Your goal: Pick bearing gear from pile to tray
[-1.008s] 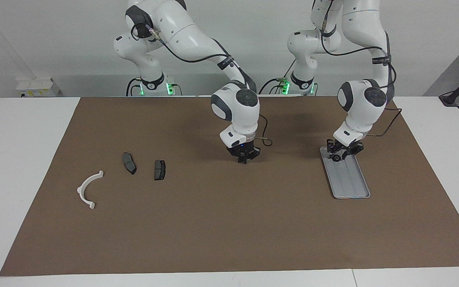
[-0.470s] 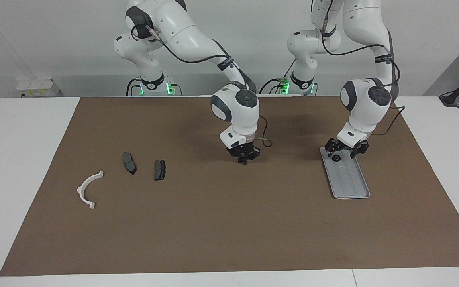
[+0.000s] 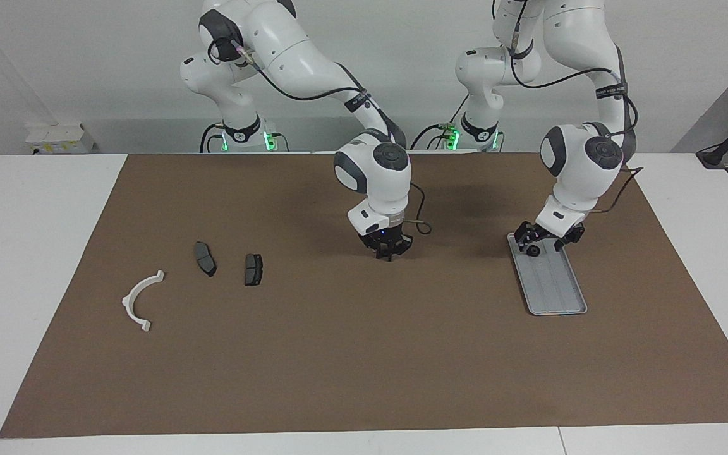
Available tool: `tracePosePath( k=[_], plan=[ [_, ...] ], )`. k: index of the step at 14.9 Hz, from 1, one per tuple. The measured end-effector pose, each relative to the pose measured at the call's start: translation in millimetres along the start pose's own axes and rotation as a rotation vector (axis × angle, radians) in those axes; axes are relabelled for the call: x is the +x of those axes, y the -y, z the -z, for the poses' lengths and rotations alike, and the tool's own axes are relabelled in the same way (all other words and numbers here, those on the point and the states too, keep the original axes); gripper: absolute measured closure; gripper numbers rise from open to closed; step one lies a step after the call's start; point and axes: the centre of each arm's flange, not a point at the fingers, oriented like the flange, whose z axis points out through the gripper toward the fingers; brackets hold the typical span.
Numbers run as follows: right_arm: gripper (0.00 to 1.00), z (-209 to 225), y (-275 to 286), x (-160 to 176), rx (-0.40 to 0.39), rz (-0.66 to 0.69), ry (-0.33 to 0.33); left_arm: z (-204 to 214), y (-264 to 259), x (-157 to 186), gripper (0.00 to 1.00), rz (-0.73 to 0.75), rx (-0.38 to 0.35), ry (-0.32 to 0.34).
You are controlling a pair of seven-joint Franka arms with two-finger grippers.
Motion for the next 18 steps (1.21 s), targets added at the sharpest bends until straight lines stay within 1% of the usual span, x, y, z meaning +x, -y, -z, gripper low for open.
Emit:
tracePosePath(
  k=[4, 8, 12, 13, 15, 18],
  plan=[
    [0.01, 11, 2, 4, -0.037, -0.002, 0.005, 0, -21, 0, 0.0, 0.069, -0.001, 0.0],
    [0.0, 46, 7, 20, -0.066, -0.013, -0.005, 4, -31, 1, 0.0, 0.161, -0.003, -0.01],
    [0.0, 84, -3, 39, -0.079, -0.047, -0.011, 5, -51, 0, 0.0, 0.141, -0.004, -0.011],
    [0.0, 93, -7, 42, -0.081, -0.052, -0.013, 5, -65, -2, 0.0, 0.139, -0.006, -0.015],
    [0.0, 113, -17, 49, -0.086, -0.05, -0.015, 8, -111, -8, 0.0, 0.176, -0.018, -0.04],
    [0.0, 145, -43, 71, -0.093, -0.001, -0.017, 11, -182, -27, 0.0, 0.21, -0.039, -0.062]
  ],
)
